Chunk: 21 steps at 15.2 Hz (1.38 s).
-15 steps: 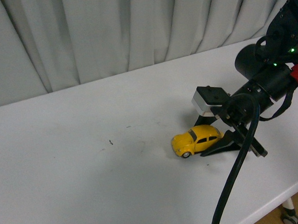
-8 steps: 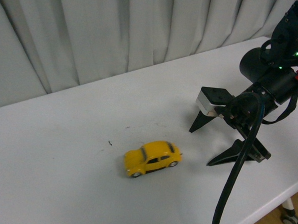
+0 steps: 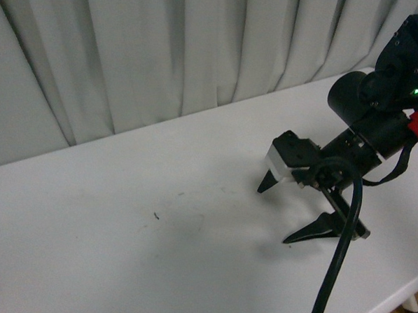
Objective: Wind up and store yellow beetle toy
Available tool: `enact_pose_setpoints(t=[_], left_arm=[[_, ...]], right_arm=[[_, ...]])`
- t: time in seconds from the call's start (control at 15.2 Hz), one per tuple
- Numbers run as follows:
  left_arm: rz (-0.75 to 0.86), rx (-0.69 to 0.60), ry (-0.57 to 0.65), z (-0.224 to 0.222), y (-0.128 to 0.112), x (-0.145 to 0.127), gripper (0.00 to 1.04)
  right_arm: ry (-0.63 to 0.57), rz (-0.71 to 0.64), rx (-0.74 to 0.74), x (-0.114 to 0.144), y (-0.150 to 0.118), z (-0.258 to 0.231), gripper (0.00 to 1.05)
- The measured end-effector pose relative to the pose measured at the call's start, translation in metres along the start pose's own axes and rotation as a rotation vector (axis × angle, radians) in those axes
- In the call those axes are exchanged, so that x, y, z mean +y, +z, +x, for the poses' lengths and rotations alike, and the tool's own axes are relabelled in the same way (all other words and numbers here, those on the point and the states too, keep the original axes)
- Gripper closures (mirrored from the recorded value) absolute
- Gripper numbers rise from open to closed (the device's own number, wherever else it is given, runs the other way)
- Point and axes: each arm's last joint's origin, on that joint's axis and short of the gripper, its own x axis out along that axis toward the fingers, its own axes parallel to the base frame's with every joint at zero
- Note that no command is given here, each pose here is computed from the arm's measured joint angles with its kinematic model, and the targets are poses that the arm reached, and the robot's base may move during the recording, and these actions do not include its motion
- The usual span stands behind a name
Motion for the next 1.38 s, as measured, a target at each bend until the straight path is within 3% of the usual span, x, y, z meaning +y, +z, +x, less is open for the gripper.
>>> enact_pose_setpoints(t=[0.13,0.33,0.53,0.73,0.79,0.86,0.99,1.12,1.19,1.25,1.38], left_arm=[[0.0,0.0,0.0,0.0,0.0,0.0,0.07],[0.0,0.0,0.0,0.0,0.0,0.0,0.07],[0.0,0.0,0.0,0.0,0.0,0.0,0.07],[0.0,0.0,0.0,0.0,0.0,0.0,0.07],[0.0,0.0,0.0,0.0,0.0,0.0,0.07],[0.0,0.0,0.0,0.0,0.0,0.0,0.07],[0.0,0.0,0.0,0.0,0.0,0.0,0.07],[0.0,0.0,-0.001,0.0,0.0,0.0,0.07],[0.0,0.0,0.0,0.0,0.0,0.0,0.07],[0.0,0.0,0.0,0.0,0.0,0.0,0.07],[0.0,0.0,0.0,0.0,0.0,0.0,0.07]], right_arm=[[-0.076,-0.106,-0.074,0.001,0.029,-0.003,0.07],[-0.335,-0.202,-0.229,0.0,0.08,-0.056,0.07],[-0.445,-0.152,-0.315,0.013,0.101,-0.094,0.07],[-0.541,-0.195,-0.377,0.017,0.117,-0.115,0.08],[-0.79,-0.089,-0.256,0.03,0.122,-0.104,0.2],[-0.96,0.115,-0.255,0.058,0.127,-0.09,0.33],[-1.195,0.527,-0.415,0.103,0.155,-0.098,0.6],[-1.216,0.665,-0.474,0.14,0.164,-0.111,0.85],[-1.237,0.662,-0.523,0.153,0.165,-0.117,0.97],[-1.252,0.651,-0.563,0.16,0.165,-0.119,1.03],[-1.238,0.677,-0.545,0.17,0.155,-0.111,1.03]])
